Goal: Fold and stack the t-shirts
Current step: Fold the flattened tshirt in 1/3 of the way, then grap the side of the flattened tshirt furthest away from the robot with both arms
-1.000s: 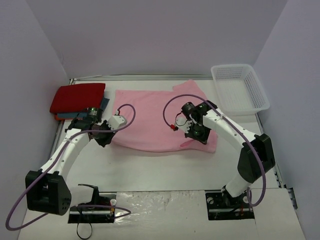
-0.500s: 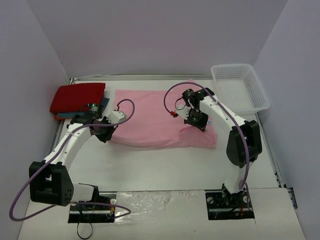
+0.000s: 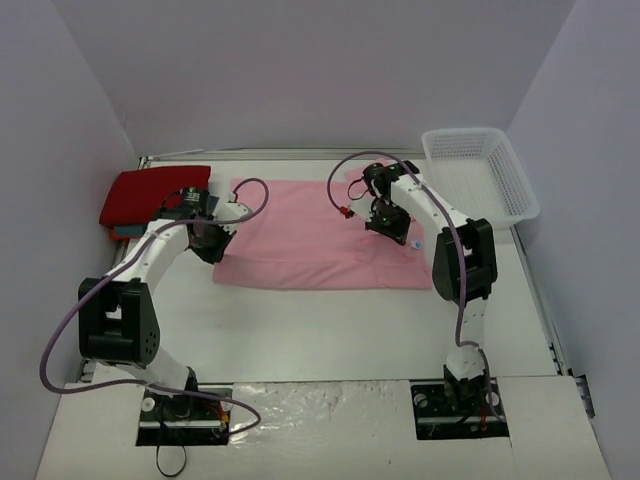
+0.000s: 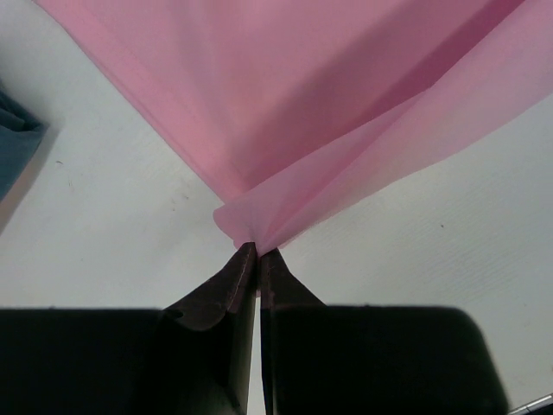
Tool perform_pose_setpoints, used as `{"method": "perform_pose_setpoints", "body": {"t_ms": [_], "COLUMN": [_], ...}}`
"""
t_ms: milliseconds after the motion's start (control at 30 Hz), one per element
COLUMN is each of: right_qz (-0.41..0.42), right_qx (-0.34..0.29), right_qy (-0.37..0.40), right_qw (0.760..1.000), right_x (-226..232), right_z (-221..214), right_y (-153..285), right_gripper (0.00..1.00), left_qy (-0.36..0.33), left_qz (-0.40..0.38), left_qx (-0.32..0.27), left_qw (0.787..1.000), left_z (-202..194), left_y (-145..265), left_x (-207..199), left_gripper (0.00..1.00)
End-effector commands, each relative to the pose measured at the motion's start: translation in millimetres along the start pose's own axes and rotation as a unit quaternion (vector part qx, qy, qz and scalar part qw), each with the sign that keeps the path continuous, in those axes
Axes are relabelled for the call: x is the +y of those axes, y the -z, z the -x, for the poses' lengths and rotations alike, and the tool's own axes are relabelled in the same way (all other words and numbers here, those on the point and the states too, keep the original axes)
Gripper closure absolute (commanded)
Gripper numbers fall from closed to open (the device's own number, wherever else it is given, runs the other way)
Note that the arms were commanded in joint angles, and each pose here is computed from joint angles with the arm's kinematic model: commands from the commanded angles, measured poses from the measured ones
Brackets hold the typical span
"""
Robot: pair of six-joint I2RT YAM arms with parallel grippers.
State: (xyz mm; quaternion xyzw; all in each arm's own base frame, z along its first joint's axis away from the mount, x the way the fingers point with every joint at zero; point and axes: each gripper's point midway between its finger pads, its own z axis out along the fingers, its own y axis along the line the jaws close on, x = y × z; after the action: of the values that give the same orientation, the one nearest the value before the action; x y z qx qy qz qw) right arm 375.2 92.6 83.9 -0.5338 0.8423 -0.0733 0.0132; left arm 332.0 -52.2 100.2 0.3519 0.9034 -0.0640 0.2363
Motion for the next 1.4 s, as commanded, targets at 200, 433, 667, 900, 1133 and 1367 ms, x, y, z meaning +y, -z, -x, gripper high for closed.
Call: {"method": "perform_pose_setpoints", "body": {"t_ms": [200,433,667,900,1133,1367], "right_qz": [0.013,0.015,0.006,-0.146,-0.254,-0.275], "right_qx": [0.027,0.029,0.028,-0.029,-0.08,-0.139], "right_qy": [0.011,0.008,-0.004,-0.088,-0.16,-0.195], "right_qw": [0.999,0.999,1.0,0.985,0.951,0.931], "right_x": [-26,-35,-41,-99,-121,-135], "right_z": [3,15,20,35,26,26], "right_y": [-21,-38,-43,9,63,92], "right_gripper": [1.0,1.0,0.66,0.62,0.61,0.54], "left_qy": [0.004,0.013,0.026,0.032,0.036,0.051], "left_qz": [-0.011,-0.001,0.033,0.11,0.159,0.203], "left_qx": [0.007,0.03,0.045,-0.022,-0.105,-0.128], "left_qw": [1.0,0.999,0.998,0.993,0.981,0.969], "left_z": [15,4,0,46,89,92], "left_y": [-21,-37,-41,2,66,91], "left_x": [18,28,42,71,75,82], "left_gripper": [0.98,0.98,0.82,0.71,0.66,0.5]}}
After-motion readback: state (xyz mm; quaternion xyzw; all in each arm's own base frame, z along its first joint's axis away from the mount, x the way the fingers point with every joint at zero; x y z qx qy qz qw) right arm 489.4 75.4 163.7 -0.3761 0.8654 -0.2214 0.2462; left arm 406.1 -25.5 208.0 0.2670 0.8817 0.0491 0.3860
